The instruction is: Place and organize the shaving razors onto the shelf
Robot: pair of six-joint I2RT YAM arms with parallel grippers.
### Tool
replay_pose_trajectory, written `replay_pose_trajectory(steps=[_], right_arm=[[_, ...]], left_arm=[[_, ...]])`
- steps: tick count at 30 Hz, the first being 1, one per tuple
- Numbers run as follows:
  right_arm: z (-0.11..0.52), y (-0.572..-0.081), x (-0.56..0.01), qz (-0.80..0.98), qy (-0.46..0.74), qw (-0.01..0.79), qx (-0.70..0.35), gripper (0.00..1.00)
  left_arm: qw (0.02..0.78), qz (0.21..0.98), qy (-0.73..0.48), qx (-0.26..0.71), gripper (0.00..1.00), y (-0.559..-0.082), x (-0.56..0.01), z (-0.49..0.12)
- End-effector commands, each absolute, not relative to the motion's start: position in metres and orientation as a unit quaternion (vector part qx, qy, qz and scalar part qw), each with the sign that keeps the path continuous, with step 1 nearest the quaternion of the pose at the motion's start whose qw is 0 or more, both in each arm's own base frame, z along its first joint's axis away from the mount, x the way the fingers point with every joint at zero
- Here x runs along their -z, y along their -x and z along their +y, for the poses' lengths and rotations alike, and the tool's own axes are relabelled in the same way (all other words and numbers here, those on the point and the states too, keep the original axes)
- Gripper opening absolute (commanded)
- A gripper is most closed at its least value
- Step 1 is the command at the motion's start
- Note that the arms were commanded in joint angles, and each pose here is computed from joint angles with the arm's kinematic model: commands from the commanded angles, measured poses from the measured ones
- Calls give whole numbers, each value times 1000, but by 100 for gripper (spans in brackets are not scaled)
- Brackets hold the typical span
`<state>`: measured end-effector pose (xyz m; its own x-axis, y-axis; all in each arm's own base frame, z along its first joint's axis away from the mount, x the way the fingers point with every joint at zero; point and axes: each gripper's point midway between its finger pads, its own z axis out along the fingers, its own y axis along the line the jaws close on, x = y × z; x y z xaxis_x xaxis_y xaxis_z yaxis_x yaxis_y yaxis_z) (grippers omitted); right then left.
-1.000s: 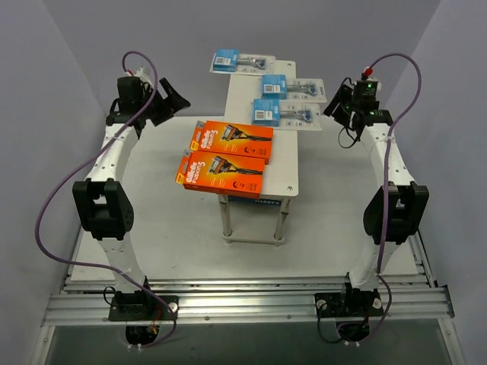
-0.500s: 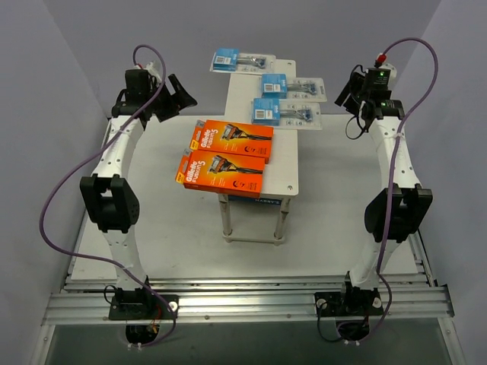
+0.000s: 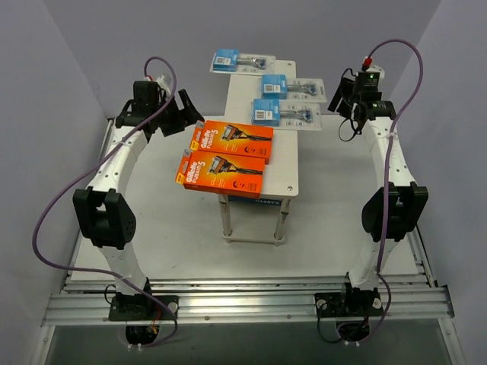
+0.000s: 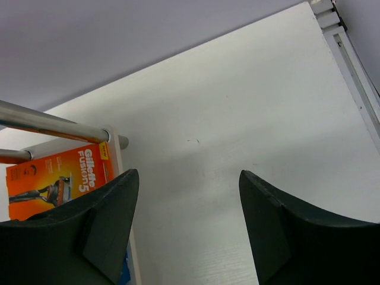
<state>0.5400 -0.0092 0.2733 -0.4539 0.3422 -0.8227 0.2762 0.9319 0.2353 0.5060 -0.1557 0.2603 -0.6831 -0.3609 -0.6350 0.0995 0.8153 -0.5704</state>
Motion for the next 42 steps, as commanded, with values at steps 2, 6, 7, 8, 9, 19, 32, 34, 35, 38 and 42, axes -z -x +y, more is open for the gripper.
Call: replay_pose_trajectory(steps=[2, 6, 7, 8, 9, 19, 32, 34, 35, 38, 42], right_arm=[[-17, -526, -297, 840, -182, 511, -18, 64], [-16, -520, -290, 846, -183, 500, -21, 64], [-17, -519, -289, 846, -185, 499, -18, 64], [-19, -516, -292, 844, -187, 502, -18, 64], [-19, -514, -293, 844, -187, 502, -19, 64], [-27, -491, -302, 850, -190, 491, -17, 65], [47, -410, -286, 882, -122, 455, -29, 62], [56, -396, -280, 888, -118, 443, -28, 61], [56, -392, -279, 888, -121, 442, -27, 61], [53, -374, -280, 889, -125, 440, -23, 60], [53, -355, -285, 891, -122, 436, -24, 59]], left_arm=[[436, 855, 59, 274, 94, -481, -306, -142], [430, 868, 50, 242, 94, -462, -309, -130], [430, 871, 53, 231, 94, -460, -308, -125], [425, 876, 54, 224, 94, -451, -309, -122], [424, 878, 50, 218, 94, -448, -309, -120], [401, 884, 28, 239, 94, -401, -313, -125], [400, 893, 23, 205, 94, -337, -317, -104], [399, 894, 20, 202, 94, -329, -320, -103], [401, 893, 19, 203, 94, -322, -323, -102], [401, 892, 16, 207, 94, -308, -326, -102], [397, 893, 13, 210, 94, -294, -324, -102]])
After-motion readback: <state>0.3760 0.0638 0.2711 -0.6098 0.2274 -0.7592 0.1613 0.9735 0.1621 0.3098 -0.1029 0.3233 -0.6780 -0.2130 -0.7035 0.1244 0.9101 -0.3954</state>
